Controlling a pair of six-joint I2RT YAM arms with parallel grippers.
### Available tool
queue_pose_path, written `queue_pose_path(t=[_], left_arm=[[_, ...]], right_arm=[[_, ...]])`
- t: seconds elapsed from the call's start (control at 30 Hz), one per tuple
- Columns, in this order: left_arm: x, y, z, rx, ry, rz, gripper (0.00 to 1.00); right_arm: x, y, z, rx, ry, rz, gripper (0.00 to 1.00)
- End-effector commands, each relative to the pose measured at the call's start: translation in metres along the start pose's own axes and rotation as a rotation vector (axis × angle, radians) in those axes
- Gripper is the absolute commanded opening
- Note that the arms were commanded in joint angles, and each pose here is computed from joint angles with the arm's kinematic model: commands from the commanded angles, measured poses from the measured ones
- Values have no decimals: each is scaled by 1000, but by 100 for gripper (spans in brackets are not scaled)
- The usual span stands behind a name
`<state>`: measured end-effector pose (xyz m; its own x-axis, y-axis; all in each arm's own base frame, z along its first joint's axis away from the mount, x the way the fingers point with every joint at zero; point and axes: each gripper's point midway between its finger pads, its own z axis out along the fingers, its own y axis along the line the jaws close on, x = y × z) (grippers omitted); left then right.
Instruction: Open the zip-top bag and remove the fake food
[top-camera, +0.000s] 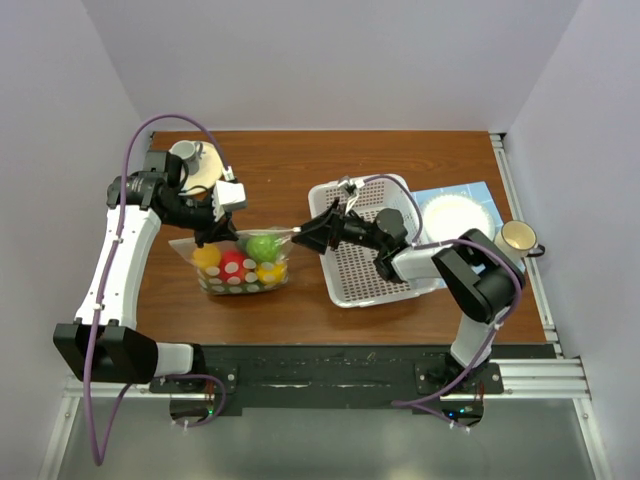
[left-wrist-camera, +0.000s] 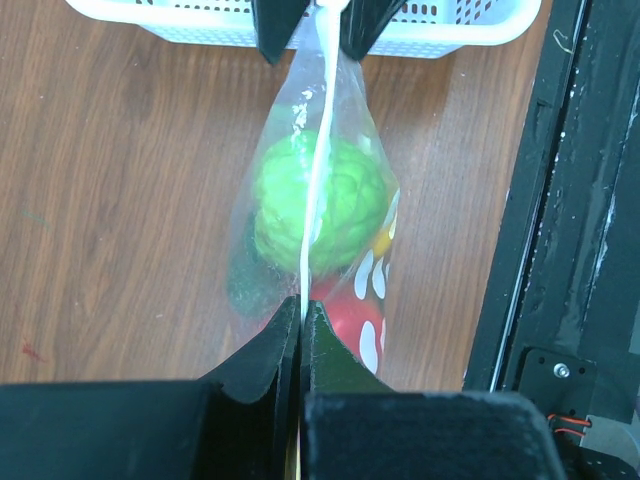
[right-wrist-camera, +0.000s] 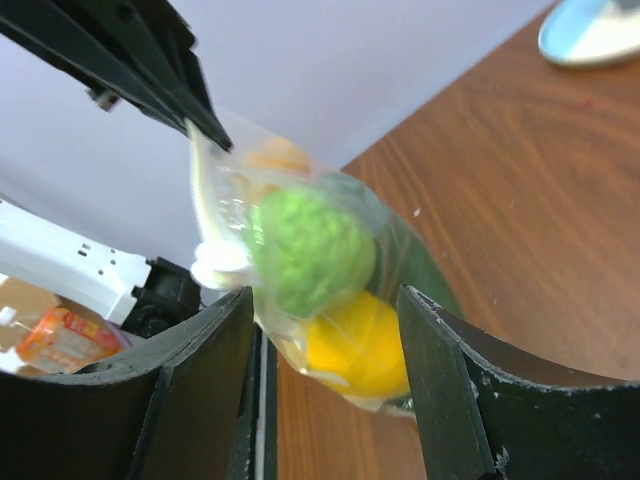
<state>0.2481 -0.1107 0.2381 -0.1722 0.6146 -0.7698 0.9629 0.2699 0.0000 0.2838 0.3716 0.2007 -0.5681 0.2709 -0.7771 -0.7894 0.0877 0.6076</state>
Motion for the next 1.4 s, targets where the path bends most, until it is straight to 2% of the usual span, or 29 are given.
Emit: queue_pose_path(t=[0.0, 0.17, 0.5, 0.7, 0.9, 1.1, 1.13, 1.2, 1.23, 1.3, 1.37], left_arm=[[-21, -3, -12, -29, -61, 37, 0], [-21, -4, -12, -33, -58, 37, 0], [-22, -3, -12, -31, -61, 30, 0], [-21, -2, -11, -28, -60, 25, 0], [-22, -2, -11, -28, -63, 30, 0], [-25, 1, -10, -26, -80, 26, 0], [-25, 1, -10, -27, -82, 25, 0], [-26, 4, -8, -32, -90, 23, 0], [-27, 5, -8, -36, -94, 22, 0], [-29, 7, -7, -41, -107, 20, 0], [-32, 13, -6, -57, -120, 24, 8]], right_arm=[[-23, 39, 2, -186, -90, -74, 63], [-21, 38, -1, -184, -101, -73, 64], [-45, 56, 6, -243, -151, -94, 65], [-52, 71, 16, -275, -137, -113, 64], [-46, 72, 21, -280, -112, -107, 52], [-39, 80, 29, -259, -41, -137, 23], [-37, 81, 29, -247, -23, -147, 14], [-30, 75, 29, -193, 20, -179, 9], [-37, 84, 26, -190, 14, -208, 1], [-30, 78, 24, -129, 56, -235, 0], [-37, 90, 22, -121, 65, -324, 0]])
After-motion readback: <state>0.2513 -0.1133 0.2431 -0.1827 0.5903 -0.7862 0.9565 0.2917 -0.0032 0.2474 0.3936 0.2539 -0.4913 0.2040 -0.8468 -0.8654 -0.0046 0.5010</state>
